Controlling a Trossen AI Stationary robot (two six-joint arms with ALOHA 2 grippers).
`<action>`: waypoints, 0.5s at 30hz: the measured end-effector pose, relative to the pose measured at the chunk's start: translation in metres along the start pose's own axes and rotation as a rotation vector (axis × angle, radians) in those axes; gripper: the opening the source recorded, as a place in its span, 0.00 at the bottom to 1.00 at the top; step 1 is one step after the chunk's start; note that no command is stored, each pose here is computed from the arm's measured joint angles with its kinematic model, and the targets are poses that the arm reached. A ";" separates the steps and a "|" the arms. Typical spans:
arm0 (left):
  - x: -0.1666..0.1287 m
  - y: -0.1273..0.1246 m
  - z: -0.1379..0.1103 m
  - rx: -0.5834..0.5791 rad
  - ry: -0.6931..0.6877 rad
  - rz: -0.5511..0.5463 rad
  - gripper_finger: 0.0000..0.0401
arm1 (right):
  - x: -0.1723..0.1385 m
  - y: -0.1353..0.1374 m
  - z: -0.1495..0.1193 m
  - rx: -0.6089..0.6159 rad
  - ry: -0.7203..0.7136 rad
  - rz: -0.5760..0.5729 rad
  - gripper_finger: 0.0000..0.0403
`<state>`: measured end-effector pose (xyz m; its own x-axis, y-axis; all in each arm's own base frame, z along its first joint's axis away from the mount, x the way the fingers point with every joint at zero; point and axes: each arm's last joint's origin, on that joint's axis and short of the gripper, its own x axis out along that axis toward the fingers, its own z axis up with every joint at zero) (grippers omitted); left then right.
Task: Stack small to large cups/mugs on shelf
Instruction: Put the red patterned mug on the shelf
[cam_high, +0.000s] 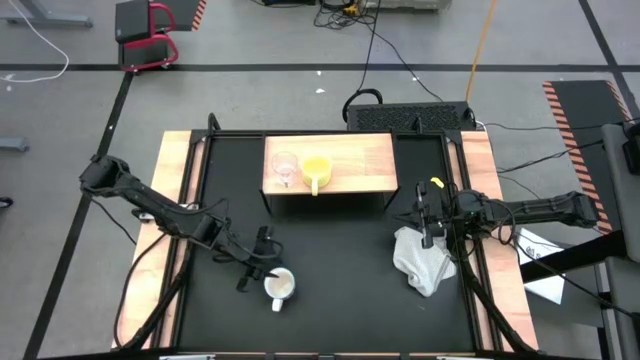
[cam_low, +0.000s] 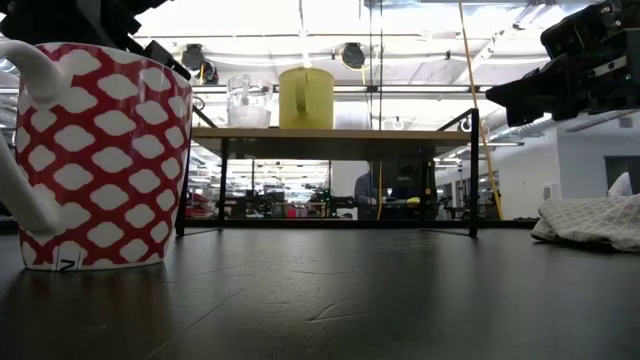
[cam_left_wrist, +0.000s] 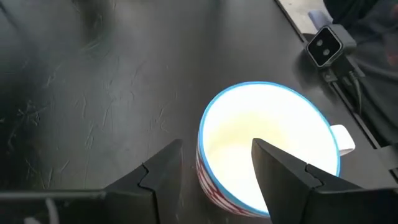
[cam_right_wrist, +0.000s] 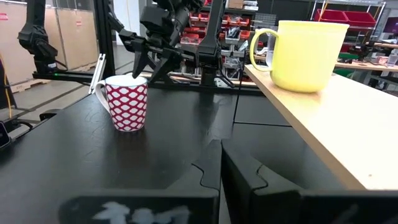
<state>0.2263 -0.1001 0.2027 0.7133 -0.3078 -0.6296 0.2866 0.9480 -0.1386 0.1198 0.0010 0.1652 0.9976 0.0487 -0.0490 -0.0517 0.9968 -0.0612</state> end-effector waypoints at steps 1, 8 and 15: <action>0.000 0.000 0.000 -0.001 0.002 0.000 0.48 | 0.000 0.000 0.000 0.000 0.001 0.000 0.00; 0.000 0.000 -0.002 -0.008 0.020 -0.010 0.48 | 0.000 0.000 0.000 0.000 0.002 0.000 0.00; 0.000 0.001 -0.003 -0.010 0.036 -0.010 0.48 | 0.000 0.000 0.000 0.000 0.002 0.000 0.00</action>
<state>0.2244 -0.0992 0.2001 0.6866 -0.3142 -0.6556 0.2871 0.9457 -0.1525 0.1200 0.0010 0.1650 0.9975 0.0488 -0.0513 -0.0519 0.9968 -0.0610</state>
